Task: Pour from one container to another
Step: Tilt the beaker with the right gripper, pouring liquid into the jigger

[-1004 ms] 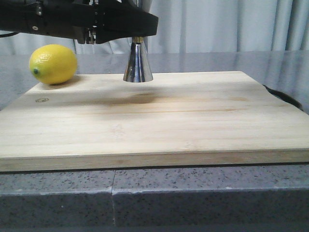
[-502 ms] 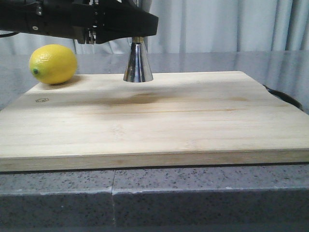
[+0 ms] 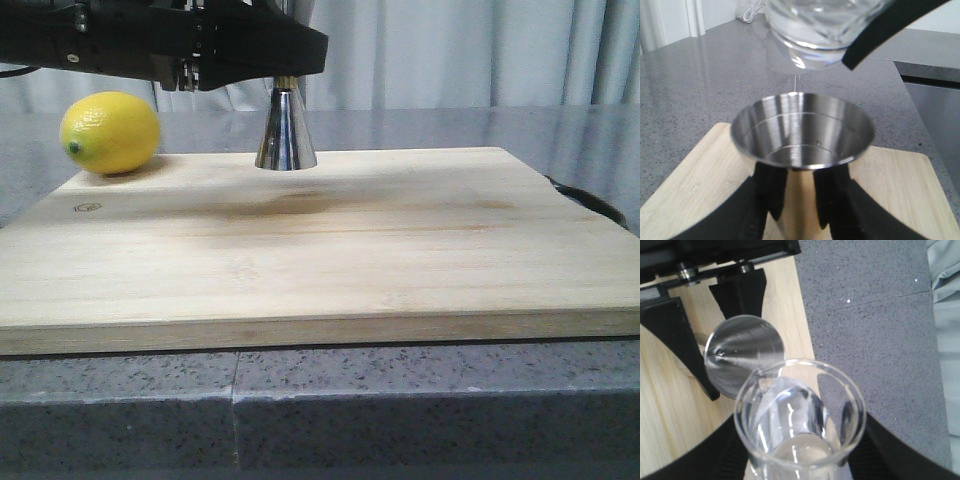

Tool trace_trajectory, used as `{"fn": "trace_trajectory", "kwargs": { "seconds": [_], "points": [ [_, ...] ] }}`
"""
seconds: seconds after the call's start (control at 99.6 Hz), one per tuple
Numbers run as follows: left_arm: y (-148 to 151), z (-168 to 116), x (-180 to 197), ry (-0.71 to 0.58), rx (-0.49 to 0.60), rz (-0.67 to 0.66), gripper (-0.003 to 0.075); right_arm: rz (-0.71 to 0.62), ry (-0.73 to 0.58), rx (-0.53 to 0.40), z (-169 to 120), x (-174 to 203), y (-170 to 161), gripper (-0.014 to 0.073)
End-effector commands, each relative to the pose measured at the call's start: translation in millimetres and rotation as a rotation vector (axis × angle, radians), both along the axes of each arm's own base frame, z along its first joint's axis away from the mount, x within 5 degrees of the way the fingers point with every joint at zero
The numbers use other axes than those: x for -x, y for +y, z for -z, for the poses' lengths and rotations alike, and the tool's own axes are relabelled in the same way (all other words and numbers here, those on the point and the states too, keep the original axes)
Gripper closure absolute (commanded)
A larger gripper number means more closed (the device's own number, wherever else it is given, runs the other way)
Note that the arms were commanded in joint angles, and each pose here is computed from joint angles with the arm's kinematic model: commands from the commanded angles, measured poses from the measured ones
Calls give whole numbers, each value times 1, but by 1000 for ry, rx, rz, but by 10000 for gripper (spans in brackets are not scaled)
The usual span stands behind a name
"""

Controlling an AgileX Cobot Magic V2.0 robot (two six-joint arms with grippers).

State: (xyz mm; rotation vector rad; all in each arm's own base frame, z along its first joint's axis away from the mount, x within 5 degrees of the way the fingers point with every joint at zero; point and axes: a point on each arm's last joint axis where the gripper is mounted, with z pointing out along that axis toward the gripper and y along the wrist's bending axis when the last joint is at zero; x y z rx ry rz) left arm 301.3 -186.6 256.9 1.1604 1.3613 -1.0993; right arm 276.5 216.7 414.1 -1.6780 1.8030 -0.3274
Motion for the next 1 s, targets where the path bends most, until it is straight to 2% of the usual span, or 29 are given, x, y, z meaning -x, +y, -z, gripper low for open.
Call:
{"fn": "trace_trajectory", "kwargs": {
  "seconds": [0.0, 0.392, 0.994],
  "points": [
    [-3, -33, 7, -41, 148, 45, 498, -22, -119, -21, -25, 5, -7, 316],
    [-3, -33, 7, -41, 148, 45, 498, -101, -147, 79, -23, 2, -7, 316],
    [-3, -33, 7, -41, 148, 45, 498, -165, -200, 142, -24, 0, -7, 316]
  ]
}}
